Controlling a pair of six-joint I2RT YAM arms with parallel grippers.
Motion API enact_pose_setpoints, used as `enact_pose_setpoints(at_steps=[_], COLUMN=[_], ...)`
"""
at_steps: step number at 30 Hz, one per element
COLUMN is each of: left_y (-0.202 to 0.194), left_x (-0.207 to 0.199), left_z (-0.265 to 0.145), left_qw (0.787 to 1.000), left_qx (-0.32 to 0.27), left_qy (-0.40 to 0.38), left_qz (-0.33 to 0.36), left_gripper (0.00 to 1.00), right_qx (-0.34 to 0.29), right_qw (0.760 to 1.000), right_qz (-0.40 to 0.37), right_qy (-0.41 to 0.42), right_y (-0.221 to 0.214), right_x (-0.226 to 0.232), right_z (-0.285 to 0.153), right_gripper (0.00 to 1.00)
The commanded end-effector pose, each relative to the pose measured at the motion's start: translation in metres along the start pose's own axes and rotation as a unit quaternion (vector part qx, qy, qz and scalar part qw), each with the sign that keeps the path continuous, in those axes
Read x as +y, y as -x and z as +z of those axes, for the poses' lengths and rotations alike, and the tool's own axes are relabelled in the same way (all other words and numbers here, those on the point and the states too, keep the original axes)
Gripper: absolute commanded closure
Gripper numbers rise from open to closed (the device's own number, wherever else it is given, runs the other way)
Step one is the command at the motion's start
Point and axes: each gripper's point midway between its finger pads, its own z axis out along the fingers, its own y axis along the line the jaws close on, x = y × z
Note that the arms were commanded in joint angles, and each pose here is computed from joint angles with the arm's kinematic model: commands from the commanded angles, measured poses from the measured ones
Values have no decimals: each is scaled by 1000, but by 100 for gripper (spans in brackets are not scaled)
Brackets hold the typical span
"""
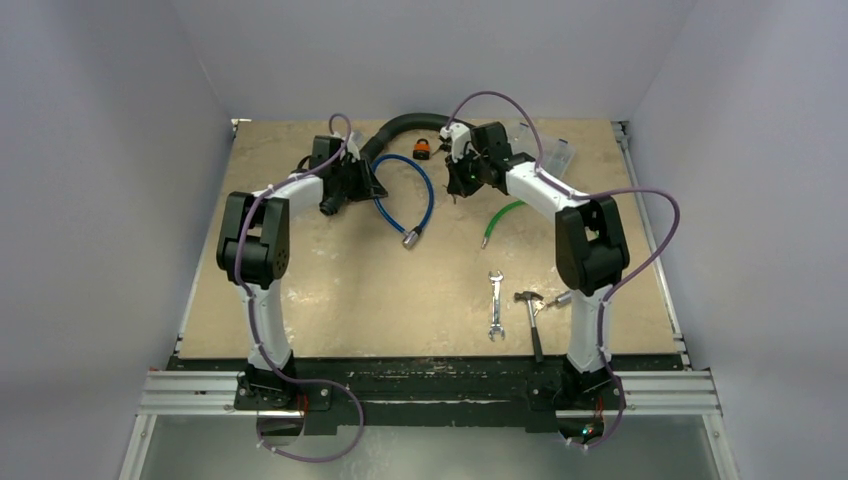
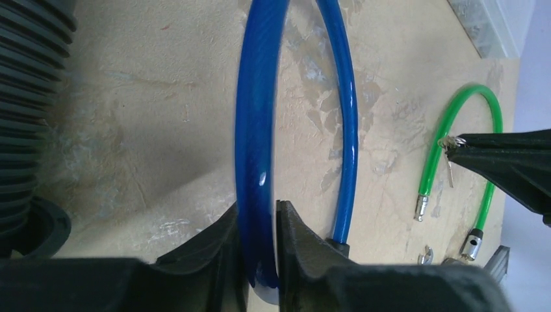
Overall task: Lock with the key
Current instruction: Pick up the key from the center of the board, then place the key at the center of the board.
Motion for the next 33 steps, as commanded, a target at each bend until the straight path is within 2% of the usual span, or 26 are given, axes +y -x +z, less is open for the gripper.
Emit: enact_pose_setpoints(at_steps=[1, 11, 13, 14, 19, 26, 33], left_y=[31, 49, 53, 56, 77, 89, 100], left_x=[-13, -40, -45, -49, -55, -63, -78], left_z=[-17, -42, -50, -54, -80, -116, -151], left_qw=[999, 995, 994, 993, 985, 972, 960], left_qx=[-47, -63, -71, -78, -110, -133, -183], left_qy=[2, -23, -23, -25, 13, 50, 59], left_qz=[23, 71, 85, 89, 132, 186, 202], left_gripper=[73, 27, 9, 6, 0, 0, 0], right_qx=[-26, -18, -16, -14, -5, 13, 24], right_qw=[999, 1000, 1000, 1000, 1000, 999, 999], right_qz=[4, 15, 19, 21, 27, 31, 40], right_qy=[-20, -14, -14, -13, -3, -1, -4], right_y=[24, 14, 12, 10, 2, -13, -23], right_x=[-12, -9, -10, -9, -7, -7, -10], right_z=[-1, 2, 3, 4, 12, 20, 32], right_gripper=[100, 100, 100, 100, 100, 100, 90])
